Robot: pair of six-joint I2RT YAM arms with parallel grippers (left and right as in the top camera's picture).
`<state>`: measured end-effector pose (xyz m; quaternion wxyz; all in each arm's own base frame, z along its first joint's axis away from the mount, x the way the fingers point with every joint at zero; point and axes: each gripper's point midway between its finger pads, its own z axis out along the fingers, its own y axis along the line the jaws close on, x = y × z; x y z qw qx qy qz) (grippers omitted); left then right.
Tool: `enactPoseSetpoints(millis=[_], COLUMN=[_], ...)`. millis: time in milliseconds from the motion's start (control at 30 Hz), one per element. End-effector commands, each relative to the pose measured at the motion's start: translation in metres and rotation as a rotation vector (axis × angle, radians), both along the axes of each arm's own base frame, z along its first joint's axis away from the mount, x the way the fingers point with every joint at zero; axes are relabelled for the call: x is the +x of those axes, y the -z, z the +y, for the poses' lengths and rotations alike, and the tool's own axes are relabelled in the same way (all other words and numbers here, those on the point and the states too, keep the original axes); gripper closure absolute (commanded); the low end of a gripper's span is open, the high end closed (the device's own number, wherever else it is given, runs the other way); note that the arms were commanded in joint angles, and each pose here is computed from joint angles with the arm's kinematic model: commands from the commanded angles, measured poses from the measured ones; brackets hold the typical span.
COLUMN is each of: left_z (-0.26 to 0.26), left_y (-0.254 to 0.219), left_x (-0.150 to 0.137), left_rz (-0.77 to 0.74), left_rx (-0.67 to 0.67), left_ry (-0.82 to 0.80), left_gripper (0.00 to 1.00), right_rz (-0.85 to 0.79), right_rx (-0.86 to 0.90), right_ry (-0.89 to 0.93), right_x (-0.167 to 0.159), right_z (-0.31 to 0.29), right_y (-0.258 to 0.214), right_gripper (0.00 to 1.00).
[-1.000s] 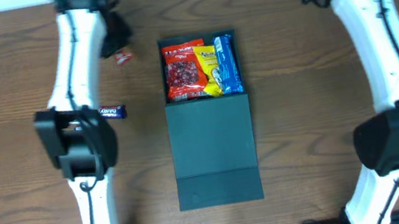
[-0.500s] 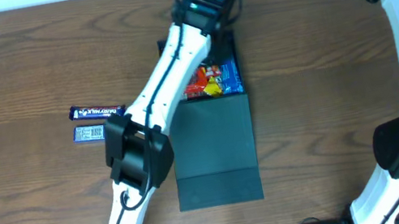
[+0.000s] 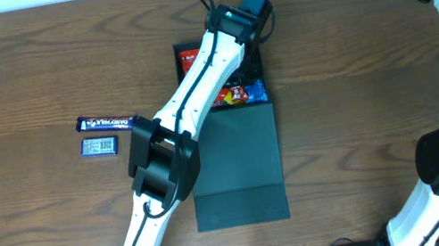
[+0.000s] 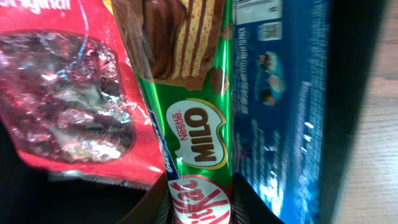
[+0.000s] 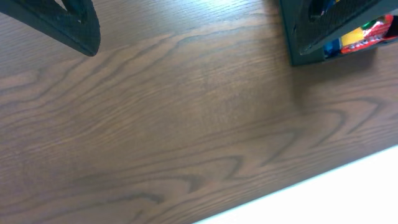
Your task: Pack container
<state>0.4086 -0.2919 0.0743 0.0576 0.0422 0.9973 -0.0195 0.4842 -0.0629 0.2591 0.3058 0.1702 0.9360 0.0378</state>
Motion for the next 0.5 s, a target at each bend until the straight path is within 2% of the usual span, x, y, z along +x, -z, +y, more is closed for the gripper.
enactPoseSetpoints(millis=[0, 133, 200, 233, 333, 467], left_z=[0.001, -0.001, 0.000, 0.001, 0.003, 0.008], left_y=[0.006, 0.008, 0.008, 0.009, 0.007, -0.009], left_x=[0.005, 0.008, 0.008, 0.007, 0.008, 0.013], left_rz=[0.004, -0.001, 0.000, 0.001, 0.000, -0.025], left_rx=[-0.004, -0.012, -0.009, -0.007, -0.006, -0.023], left_ry=[-0.026, -0.025, -0.026, -0.026, -0.029, -0.043], left_gripper=[0.75, 0.71, 0.49, 0.41, 0.37, 0.39], right_rz=[-0.009, -0.009, -0.009, -0.009, -0.009, -0.009], right_rx=[-0.016, -0.016, -0.016, -0.016, -0.016, -0.016], right_ry=[-0.013, -0.004, 0.000, 0.000, 0.000, 0.000], right_x=[-0.003, -0.004, -0.004, -0.004, -0.004, -0.004], right_z=[-0.003, -0.007, -0.009, -0.009, -0.009, -0.009], right_y=[-0.005, -0.005, -0.005, -0.005, -0.005, -0.005], right_gripper=[0.01, 0.01, 0.01, 0.01, 0.01, 0.01])
